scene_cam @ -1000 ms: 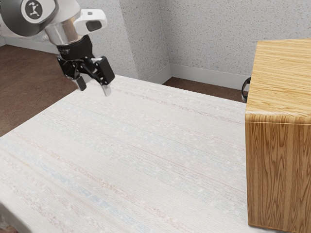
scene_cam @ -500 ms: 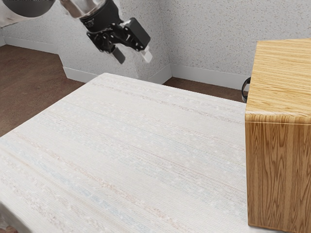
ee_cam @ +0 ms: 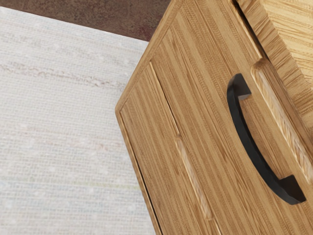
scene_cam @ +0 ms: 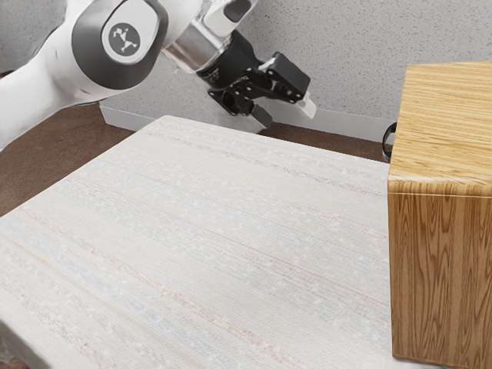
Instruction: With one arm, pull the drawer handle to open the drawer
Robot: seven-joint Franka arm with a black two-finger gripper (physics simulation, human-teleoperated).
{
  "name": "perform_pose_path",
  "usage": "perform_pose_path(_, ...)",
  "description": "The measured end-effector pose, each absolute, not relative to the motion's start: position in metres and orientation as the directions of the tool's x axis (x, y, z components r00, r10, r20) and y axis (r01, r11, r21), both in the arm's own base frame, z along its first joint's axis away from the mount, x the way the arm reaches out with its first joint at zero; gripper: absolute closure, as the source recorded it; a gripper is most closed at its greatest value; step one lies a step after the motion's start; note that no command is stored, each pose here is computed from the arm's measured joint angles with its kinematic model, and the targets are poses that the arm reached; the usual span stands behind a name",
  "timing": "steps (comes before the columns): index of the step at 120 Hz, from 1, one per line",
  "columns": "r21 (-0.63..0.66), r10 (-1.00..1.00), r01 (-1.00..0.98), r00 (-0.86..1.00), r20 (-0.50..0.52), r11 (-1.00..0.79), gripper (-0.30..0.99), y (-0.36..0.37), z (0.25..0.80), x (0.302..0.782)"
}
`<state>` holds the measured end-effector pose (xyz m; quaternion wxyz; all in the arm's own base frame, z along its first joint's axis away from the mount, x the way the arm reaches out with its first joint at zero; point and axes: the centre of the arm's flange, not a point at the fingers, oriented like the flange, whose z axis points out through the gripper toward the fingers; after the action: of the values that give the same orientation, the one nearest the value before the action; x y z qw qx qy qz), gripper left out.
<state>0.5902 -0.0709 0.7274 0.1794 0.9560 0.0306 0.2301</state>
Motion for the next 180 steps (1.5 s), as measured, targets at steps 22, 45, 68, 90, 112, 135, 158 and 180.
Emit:
perform_pose_path(22, 0.401, 0.145, -0.065, 0.87, 0.471, -0.914, 0.02, -0.107, 0.723, 0.599)
perform_pose_path(45, 0.424, 0.201, -0.027, 0.852, 0.484, -0.905, 0.02, -0.095, 0.709, 0.619)
perform_pose_path(68, 0.475, 0.237, -0.019, 0.849, 0.473, -0.88, 0.02, -0.101, 0.699, 0.628)
perform_pose_path(90, 0.501, 0.255, -0.01, 0.852, 0.457, -0.865, 0.02, -0.11, 0.682, 0.638)
perform_pose_path(112, 0.51, 0.257, -0.011, 0.855, 0.451, -0.86, 0.02, -0.119, 0.674, 0.639)
perform_pose_path(135, 0.512, 0.258, -0.007, 0.858, 0.444, -0.859, 0.02, -0.123, 0.667, 0.643)
perform_pose_path(158, 0.515, 0.253, -0.01, 0.863, 0.437, -0.857, 0.02, -0.133, 0.656, 0.645)
perform_pose_path(180, 0.511, 0.26, 0.011, 0.871, 0.418, -0.859, 0.02, -0.132, 0.636, 0.654)
